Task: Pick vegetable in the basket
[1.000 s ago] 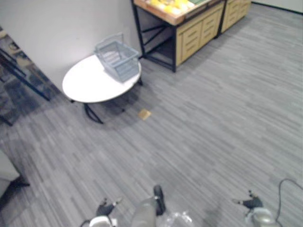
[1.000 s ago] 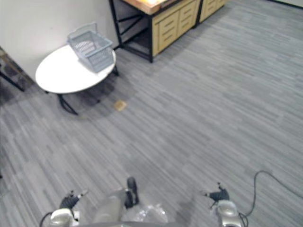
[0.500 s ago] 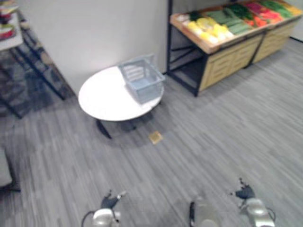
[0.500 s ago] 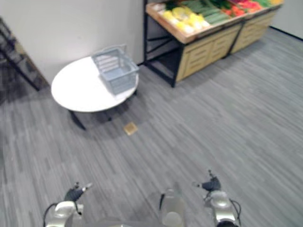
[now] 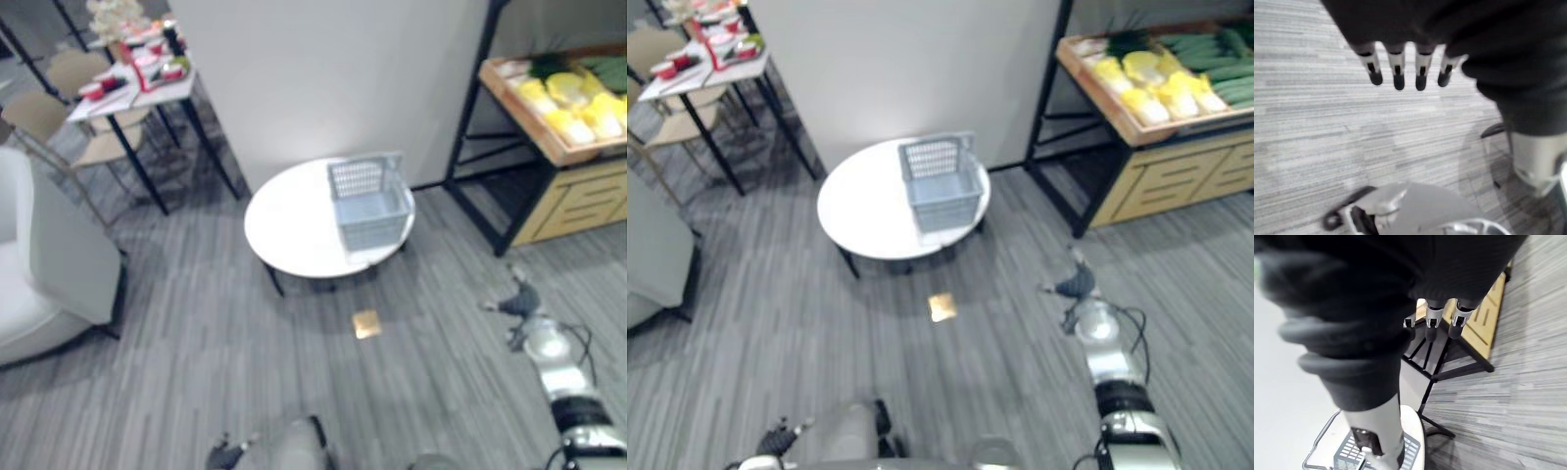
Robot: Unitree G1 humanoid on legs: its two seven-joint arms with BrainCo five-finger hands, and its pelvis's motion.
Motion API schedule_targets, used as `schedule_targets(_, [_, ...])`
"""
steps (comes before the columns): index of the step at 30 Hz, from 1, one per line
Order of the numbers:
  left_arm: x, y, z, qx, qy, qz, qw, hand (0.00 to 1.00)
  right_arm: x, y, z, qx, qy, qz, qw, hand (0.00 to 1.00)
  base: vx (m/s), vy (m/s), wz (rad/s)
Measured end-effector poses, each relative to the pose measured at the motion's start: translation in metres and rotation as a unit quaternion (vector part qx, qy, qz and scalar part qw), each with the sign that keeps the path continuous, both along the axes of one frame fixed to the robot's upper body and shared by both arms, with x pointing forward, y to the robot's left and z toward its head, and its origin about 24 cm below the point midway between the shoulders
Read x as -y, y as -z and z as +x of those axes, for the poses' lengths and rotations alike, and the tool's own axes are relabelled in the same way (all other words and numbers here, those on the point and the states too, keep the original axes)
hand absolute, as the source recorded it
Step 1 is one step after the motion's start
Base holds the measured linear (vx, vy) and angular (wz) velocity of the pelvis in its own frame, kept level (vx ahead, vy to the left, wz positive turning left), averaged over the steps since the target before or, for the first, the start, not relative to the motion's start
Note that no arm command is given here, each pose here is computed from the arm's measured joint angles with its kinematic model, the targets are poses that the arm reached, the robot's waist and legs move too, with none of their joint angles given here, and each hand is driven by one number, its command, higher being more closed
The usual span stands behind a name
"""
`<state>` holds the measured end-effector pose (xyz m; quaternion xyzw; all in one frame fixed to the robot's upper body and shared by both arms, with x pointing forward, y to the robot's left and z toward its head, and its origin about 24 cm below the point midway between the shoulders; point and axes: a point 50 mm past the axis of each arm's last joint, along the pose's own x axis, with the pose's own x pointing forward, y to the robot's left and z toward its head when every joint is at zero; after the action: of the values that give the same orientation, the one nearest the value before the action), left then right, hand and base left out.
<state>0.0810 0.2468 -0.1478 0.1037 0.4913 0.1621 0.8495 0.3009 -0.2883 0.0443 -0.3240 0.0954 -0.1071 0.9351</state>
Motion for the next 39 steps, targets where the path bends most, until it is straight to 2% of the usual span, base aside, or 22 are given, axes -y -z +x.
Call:
schedule_targets(3, [0.002,0.001,0.001,0.0,0.003,-0.007,1.0,0.0,-0.003,-0.034,0.022,0.042,-0.02,-0.029,0.998,0.0,0.49,0.121,0.27])
schedule_targets(8, [0.014,0.005,-0.003,-0.006,0.004,-0.025,1.0,0.0,-0.007,-0.049,0.031,0.066,-0.031,-0.063,0.995,0.0,0.54,0.225,0.21])
schedule_targets(14, [0.0,0.003,-0.006,-0.02,0.001,-0.006,1.0,0.0,-0.018,-0.053,0.034,0.072,-0.052,-0.102,0.991,0.0,0.46,0.118,0.41])
schedule_targets(21, [-0.002,-0.005,0.019,0.012,0.033,0.005,0.999,0.0,-0.024,-0.069,0.036,0.108,-0.063,-0.113,0.986,0.0,0.24,-0.118,0.67])
schedule_targets(26, [0.012,-0.001,0.017,0.008,0.039,-0.013,0.999,0.0,-0.029,-0.077,0.039,0.122,-0.068,-0.133,0.981,0.0,0.22,-0.24,0.17])
schedule_targets(34, [0.015,0.0,0.017,0.007,0.041,-0.015,0.999,0.0,-0.047,-0.071,0.044,0.104,-0.107,-0.161,0.976,0.0,0.07,-0.073,-0.03])
schedule_targets(39, [0.018,-0.002,0.028,0.022,0.052,-0.013,0.998,0.0,-0.052,-0.09,0.068,0.102,-0.107,-0.184,0.972,0.0,-0.08,0.024,0.01])
